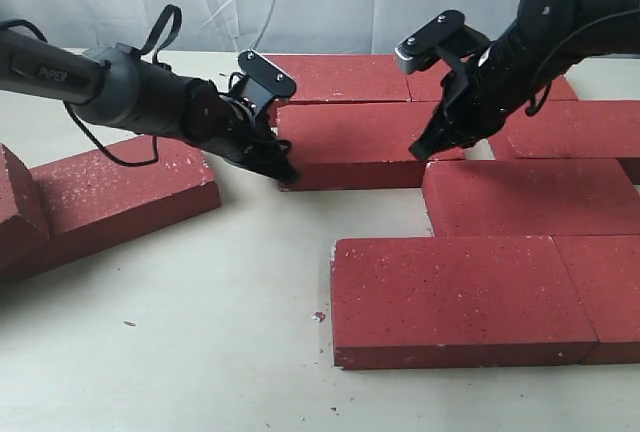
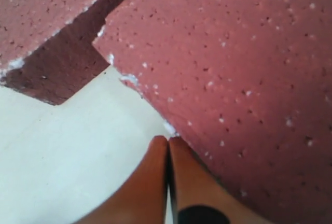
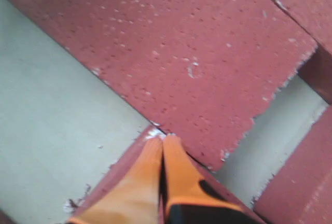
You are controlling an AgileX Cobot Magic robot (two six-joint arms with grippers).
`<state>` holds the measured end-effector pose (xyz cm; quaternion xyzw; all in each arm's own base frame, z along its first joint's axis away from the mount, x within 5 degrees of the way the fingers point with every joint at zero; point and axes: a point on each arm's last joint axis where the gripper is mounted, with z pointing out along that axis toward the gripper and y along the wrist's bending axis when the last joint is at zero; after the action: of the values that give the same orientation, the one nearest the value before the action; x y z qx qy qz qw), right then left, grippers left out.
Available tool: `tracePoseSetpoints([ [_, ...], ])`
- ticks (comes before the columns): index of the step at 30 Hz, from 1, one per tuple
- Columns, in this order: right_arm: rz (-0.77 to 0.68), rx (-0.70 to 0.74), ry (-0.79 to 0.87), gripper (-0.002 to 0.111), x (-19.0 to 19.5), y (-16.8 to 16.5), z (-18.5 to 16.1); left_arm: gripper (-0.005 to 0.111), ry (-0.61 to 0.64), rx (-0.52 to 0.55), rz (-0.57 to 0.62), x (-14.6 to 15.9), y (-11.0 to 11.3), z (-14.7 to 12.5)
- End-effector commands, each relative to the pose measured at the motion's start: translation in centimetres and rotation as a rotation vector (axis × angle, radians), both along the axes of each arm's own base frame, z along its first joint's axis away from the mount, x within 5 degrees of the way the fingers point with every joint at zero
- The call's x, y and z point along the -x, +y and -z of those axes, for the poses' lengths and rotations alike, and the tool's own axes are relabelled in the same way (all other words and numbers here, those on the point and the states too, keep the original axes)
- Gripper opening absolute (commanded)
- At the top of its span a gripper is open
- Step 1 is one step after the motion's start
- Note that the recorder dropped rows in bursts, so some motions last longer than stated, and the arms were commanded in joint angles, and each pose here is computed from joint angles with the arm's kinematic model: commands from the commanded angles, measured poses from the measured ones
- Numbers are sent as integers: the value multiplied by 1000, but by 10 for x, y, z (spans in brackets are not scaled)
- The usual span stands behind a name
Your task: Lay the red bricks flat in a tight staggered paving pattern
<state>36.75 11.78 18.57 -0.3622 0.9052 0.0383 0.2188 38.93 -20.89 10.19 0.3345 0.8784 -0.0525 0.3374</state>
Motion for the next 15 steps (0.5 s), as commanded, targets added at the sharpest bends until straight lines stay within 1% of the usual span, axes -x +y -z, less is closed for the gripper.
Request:
tracePoseSetpoints([
  [1, 130, -27, -13, -1, -8, -38, -3, 0, 9, 6, 14, 5, -12, 10],
  [3, 188, -51, -5, -1, -11, -53, -2, 0, -11, 14, 24, 6, -18, 8],
  [5, 208, -53, -7, -1, -12, -59, -2, 0, -18, 18, 32, 6, -22, 6],
  [11, 224, -71, -10, -1, -12, -59, -2, 0, -31, 46, 47, 7, -38, 0],
  [15, 225, -73, -10, -1, -12, -59, -2, 0, -23, 43, 68, 5, -50, 9],
])
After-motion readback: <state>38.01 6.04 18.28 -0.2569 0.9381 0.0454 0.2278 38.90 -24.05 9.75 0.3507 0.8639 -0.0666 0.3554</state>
